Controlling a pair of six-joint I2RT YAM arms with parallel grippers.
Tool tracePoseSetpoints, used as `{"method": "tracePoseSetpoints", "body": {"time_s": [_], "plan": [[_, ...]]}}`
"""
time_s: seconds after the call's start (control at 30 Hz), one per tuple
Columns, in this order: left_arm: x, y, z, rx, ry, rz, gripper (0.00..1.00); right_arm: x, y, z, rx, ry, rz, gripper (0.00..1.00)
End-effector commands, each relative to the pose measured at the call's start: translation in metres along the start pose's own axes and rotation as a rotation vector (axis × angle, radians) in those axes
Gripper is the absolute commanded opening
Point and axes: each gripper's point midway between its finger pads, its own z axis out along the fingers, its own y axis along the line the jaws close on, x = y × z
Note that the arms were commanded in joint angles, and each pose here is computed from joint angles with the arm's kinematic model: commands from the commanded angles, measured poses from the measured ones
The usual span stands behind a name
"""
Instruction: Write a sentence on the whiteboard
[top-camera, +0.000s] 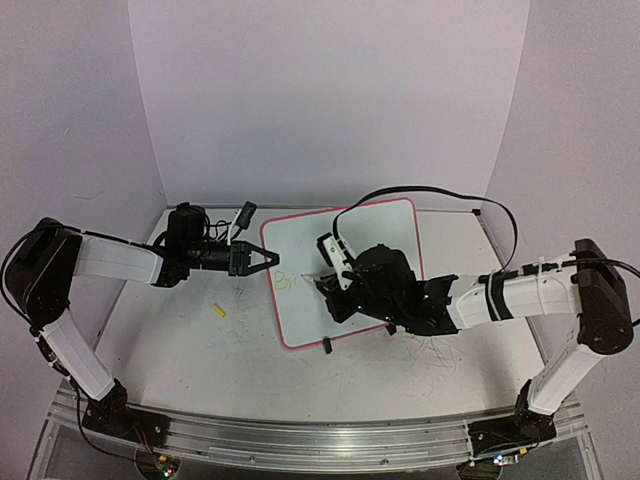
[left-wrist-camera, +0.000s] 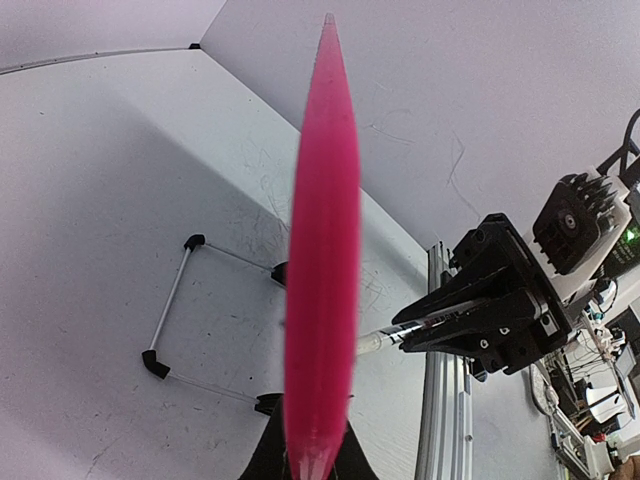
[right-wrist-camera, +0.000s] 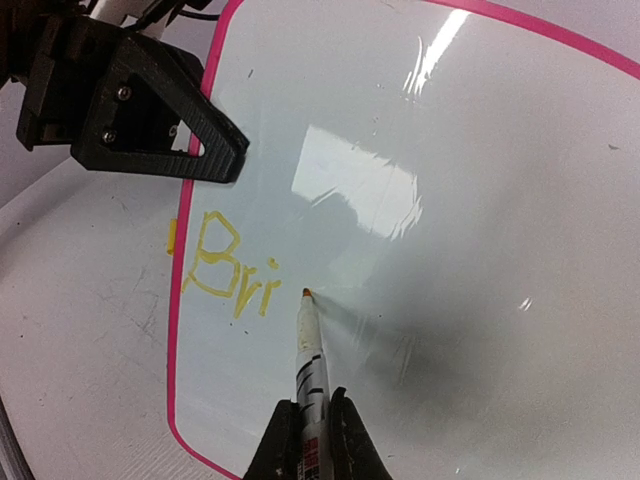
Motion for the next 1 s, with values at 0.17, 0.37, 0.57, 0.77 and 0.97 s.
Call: {"method": "tracePoseSetpoints", "body": {"time_s": [0.17,0.37,0.57,0.77,0.97], "plan": [[-0.013,-0.01,0.002,0.034,-0.007,0.038,0.0,-0.015,0.0,0.005,0.006,-0.03,0.002,0.0],[-0.014,-0.01,0.003,0.037,-0.008,0.039,0.0,-0.008,0.003,0.006,-0.011,-0.008,-0.002,0.0],[-0.014,-0.01,0.002,0.036,-0.008,0.038,0.0,-0.002,0.005,0.007,-0.027,0.012,-0.002,0.0],[-0.013,-0.01,0.002,0.036,-0.007,0.038,0.0,0.005,0.007,0.008,-0.038,0.036,-0.006,0.0],[-0.013,-0.009,0.002,0.034,-0.007,0.036,0.0,0.014,0.004,0.007,-0.025,0.062,-0.009,0.0]]}}
